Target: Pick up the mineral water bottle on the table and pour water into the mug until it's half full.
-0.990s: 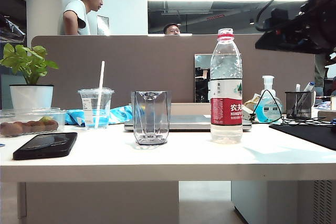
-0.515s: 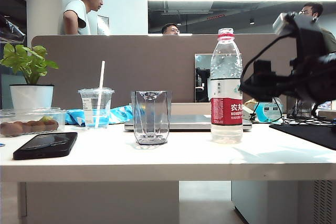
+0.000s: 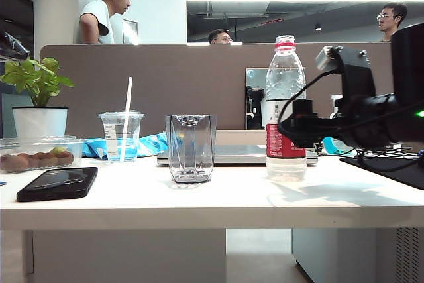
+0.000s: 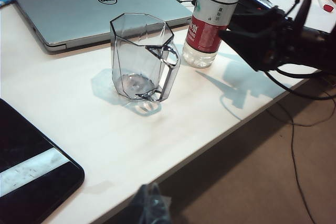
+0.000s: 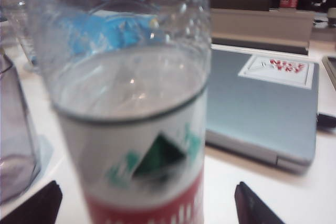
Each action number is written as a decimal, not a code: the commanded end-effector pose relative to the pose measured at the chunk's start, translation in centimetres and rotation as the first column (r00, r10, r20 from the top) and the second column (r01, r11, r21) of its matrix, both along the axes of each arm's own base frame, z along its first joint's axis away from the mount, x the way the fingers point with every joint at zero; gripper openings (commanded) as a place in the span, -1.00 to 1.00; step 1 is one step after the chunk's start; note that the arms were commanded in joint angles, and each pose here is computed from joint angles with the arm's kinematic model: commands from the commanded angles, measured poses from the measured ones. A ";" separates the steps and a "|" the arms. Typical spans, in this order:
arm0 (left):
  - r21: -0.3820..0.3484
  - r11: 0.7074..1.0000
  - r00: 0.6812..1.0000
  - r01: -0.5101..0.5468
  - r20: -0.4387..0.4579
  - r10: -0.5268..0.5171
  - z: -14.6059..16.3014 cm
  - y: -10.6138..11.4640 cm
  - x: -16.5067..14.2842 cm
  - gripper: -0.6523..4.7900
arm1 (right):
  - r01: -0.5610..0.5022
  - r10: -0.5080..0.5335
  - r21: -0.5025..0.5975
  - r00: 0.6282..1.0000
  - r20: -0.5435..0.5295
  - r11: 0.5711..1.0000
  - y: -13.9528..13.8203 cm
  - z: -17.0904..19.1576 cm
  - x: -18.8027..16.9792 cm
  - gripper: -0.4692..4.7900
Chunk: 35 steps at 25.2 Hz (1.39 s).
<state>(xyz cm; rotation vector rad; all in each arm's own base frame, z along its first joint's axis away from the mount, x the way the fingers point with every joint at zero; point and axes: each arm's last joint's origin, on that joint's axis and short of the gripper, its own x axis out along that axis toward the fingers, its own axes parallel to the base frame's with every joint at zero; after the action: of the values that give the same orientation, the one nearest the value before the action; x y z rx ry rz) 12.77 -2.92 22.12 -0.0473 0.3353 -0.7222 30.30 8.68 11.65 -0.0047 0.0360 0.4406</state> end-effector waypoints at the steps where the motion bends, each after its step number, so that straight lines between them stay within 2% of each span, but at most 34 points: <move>1: -0.001 1.000 1.000 0.005 0.009 -0.005 0.2 0.0 0.0 -0.78 | -0.011 0.010 0.020 0.998 0.060 1.000 0.4 0.5 1.4 0.98; 10: 0.003 1.000 1.000 0.000 0.011 0.000 0.2 0.0 0.0 -0.78 | -0.058 0.057 0.016 0.997 0.049 0.998 1.8 0.4 3.7 0.94; 12: 0.006 1.000 1.000 -0.003 0.012 0.003 0.2 0.0 0.0 -0.78 | -0.063 0.062 0.015 0.997 0.044 0.998 2.0 0.3 4.0 0.76; 14: 0.023 1.000 1.000 0.003 0.028 -0.004 0.2 0.0 0.0 -0.78 | -0.078 0.078 0.015 0.996 0.045 0.997 2.3 0.3 4.2 0.14; 16: 0.023 1.000 1.000 0.003 0.028 -0.004 0.2 0.0 0.0 -0.78 | -0.078 0.078 0.016 0.996 0.049 0.997 2.3 0.4 4.3 -0.05; 19: 0.022 1.000 1.000 0.004 0.028 -0.004 0.2 0.0 0.0 -0.78 | -0.079 0.078 0.004 0.995 0.064 0.997 2.3 0.7 4.4 -0.07; 22: 0.019 1.000 1.000 0.003 0.025 -0.004 0.2 0.0 0.0 -0.78 | -0.070 0.084 -0.108 0.988 0.132 0.992 2.3 1.7 4.3 -0.07; 25: 0.018 1.000 1.000 0.006 0.025 -0.007 0.2 0.0 0.0 -0.78 | -0.061 0.090 -0.218 0.988 0.122 0.974 2.3 3.7 4.4 -0.05; 27: 0.018 1.000 1.000 0.006 0.025 -0.007 0.2 0.0 0.0 -0.78 | -0.057 0.088 -0.308 0.992 0.087 0.950 2.3 5.6 4.8 -0.05; 28: 0.018 1.000 1.000 0.006 0.025 -0.007 0.2 0.0 0.0 -0.78 | -0.057 0.098 -0.396 0.992 0.084 0.916 2.4 7.4 5.1 -0.01; 30: 0.018 1.000 1.000 0.006 0.024 -0.007 0.2 0.0 0.0 -0.78 | -0.063 0.125 -0.472 0.987 0.100 0.879 2.7 9.2 5.3 0.00; 33: 0.018 1.000 1.000 0.006 0.025 -0.007 0.2 0.0 0.0 -0.78 | -0.021 0.142 -0.609 0.978 0.151 0.793 3.8 12.0 5.3 0.01; 35: 0.018 1.000 1.000 0.006 0.025 -0.007 0.2 0.0 0.0 -0.78 | 0.008 0.149 -0.686 0.974 0.169 0.728 4.8 13.3 5.3 0.09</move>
<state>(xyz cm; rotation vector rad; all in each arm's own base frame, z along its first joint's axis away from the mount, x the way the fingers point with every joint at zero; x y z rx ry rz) 12.78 -2.90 22.08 -0.0229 0.3310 -0.7192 35.61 12.83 23.56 -0.6851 0.0233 0.5063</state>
